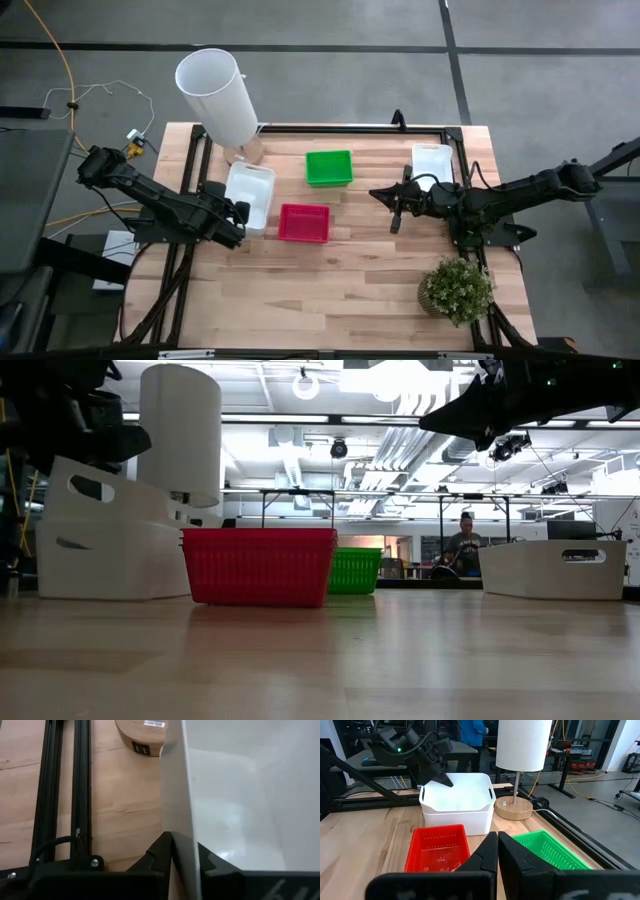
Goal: Stack baskets by color
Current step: Stack the bottom left white bin on the left white bin, then stack the right white bin on the left white bins
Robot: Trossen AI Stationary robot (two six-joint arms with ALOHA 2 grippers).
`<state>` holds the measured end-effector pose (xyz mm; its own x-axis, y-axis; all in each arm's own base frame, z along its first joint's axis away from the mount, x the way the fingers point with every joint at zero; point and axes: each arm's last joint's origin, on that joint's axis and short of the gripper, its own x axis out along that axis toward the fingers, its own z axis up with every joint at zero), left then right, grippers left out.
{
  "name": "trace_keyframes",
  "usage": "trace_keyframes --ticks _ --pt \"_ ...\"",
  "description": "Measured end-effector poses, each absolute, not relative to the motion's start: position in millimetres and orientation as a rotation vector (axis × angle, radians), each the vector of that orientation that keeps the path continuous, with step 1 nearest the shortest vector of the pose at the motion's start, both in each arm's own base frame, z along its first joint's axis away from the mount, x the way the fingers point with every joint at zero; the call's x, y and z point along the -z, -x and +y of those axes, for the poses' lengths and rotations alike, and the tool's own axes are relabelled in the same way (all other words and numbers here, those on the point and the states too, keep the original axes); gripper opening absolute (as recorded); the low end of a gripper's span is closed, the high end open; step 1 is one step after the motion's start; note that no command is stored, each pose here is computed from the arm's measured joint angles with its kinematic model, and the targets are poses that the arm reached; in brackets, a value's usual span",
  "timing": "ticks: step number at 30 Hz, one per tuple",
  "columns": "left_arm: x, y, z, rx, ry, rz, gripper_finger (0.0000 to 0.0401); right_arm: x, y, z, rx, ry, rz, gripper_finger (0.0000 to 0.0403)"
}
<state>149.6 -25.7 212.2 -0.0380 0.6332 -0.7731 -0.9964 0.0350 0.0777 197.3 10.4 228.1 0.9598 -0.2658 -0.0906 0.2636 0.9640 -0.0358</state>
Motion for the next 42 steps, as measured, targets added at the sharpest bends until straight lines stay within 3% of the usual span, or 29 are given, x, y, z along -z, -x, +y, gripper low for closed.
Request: trace_keyframes --ticks 14,20,24,29,42 --pt "-238 -154 -24 -1.429 0.513 0.671 0.0143 -228 -197 10 0.270 0.023 0.095 0.0001" --pt "-257 -158 -24 -1.383 0.410 0.609 0.0166 -228 -197 10 0.271 0.023 0.095 0.0001" --pt "-249 -154 -24 -1.389 0.347 0.565 0.0134 -228 -197 10 0.271 0.023 0.095 0.0001" --pt "-226 -143 -24 -1.427 0.331 0.532 0.0018 -228 -197 10 0.271 0.022 0.095 0.0001" --pt "-200 -134 -25 -1.435 0.385 0.426 0.0001 -228 -197 10 0.271 0.022 0.095 0.0001"
